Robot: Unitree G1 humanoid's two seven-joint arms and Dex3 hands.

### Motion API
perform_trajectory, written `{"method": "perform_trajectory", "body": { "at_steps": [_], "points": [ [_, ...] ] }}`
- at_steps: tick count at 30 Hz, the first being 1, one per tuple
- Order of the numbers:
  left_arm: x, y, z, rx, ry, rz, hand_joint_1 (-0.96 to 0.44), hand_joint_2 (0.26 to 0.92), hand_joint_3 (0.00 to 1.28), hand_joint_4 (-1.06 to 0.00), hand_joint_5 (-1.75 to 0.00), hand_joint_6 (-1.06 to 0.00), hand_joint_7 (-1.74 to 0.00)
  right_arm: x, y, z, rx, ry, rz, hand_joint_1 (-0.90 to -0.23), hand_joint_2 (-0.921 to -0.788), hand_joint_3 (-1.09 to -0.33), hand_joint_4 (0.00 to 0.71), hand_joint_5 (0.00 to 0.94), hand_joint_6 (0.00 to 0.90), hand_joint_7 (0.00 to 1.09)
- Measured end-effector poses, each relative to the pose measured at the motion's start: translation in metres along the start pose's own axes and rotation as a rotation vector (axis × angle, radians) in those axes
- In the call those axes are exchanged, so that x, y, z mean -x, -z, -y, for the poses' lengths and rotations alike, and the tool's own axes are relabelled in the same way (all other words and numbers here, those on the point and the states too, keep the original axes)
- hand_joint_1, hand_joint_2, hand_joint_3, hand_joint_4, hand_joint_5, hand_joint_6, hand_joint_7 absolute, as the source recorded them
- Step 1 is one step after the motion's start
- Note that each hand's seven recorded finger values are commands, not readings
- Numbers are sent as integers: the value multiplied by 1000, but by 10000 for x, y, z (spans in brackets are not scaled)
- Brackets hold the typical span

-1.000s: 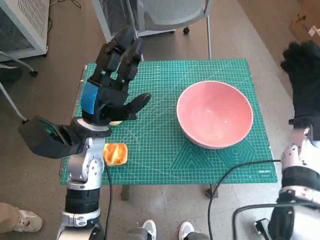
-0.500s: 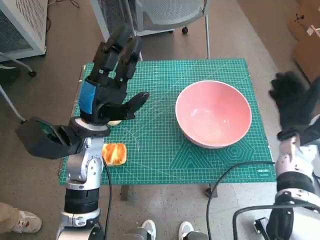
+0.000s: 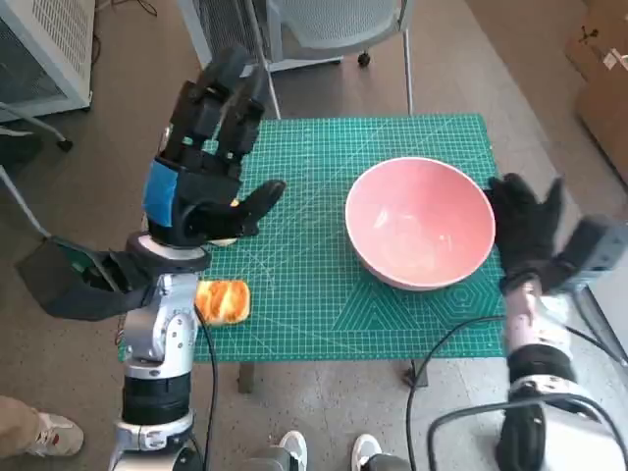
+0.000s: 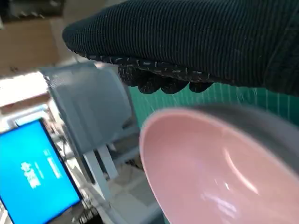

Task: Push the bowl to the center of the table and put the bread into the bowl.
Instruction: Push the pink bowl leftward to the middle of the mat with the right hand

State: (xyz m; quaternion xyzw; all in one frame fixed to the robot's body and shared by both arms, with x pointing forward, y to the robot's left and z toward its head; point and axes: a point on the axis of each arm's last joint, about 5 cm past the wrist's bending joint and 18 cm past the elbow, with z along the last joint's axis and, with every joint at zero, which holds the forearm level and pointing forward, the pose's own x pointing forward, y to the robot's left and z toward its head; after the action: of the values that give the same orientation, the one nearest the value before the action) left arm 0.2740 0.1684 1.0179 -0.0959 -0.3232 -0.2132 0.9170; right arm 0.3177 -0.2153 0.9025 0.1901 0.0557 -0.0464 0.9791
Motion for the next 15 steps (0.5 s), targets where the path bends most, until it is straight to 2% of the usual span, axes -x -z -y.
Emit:
{"method": "perform_trajectory", "body": {
  "at_steps": [6, 15],
  "points": [
    [36, -24, -17, -13, -14, -2, -187, 607, 659, -12, -6, 1, -433, -7, 109, -157, -25, -36, -29, -593, -921, -764, 203, 14, 363, 23],
    [86, -33, -27, -32, -32, -12, -192, 605, 657, -16, -8, 1, -449, -44, 163, -415, -4, -113, -49, -584, -921, -771, 232, 22, 371, 25]
  ]
}}
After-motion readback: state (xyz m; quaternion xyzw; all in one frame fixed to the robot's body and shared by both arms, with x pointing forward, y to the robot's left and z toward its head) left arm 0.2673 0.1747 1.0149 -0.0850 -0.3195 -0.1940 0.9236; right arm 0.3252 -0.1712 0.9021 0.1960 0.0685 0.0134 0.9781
